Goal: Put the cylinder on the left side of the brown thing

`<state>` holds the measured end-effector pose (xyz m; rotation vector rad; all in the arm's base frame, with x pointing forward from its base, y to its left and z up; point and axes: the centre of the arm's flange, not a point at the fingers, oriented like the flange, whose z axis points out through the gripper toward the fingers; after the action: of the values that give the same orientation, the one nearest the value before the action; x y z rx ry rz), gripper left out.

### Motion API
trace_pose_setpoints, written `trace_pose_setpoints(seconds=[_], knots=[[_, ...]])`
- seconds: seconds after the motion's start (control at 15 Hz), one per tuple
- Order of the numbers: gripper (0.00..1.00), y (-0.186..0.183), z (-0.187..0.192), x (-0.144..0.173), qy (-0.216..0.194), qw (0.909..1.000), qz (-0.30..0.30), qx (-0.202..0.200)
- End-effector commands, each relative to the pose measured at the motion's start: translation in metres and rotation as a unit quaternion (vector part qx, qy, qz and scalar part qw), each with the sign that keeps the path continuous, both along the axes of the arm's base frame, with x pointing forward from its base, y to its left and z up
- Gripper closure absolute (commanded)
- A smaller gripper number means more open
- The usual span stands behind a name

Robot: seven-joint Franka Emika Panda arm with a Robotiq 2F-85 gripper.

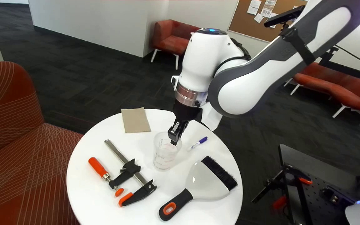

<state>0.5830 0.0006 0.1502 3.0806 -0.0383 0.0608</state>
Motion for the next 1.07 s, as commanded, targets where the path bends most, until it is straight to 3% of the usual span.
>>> trace_pose_setpoints(seconds=[0.0,0.2,0.47,1.0], knots=[[0.99,0.002,0.000,0.007,-0.004,1.0000,0.006,0.003],[0.99,0.004,0.009,0.008,-0.002,1.0000,-0.002,0.007],[0.99,0.004,0.036,0.020,-0.042,0.9983,-0.036,0.017],[0.99,0.002,0.085,0.100,-0.119,0.9863,-0.105,0.044]])
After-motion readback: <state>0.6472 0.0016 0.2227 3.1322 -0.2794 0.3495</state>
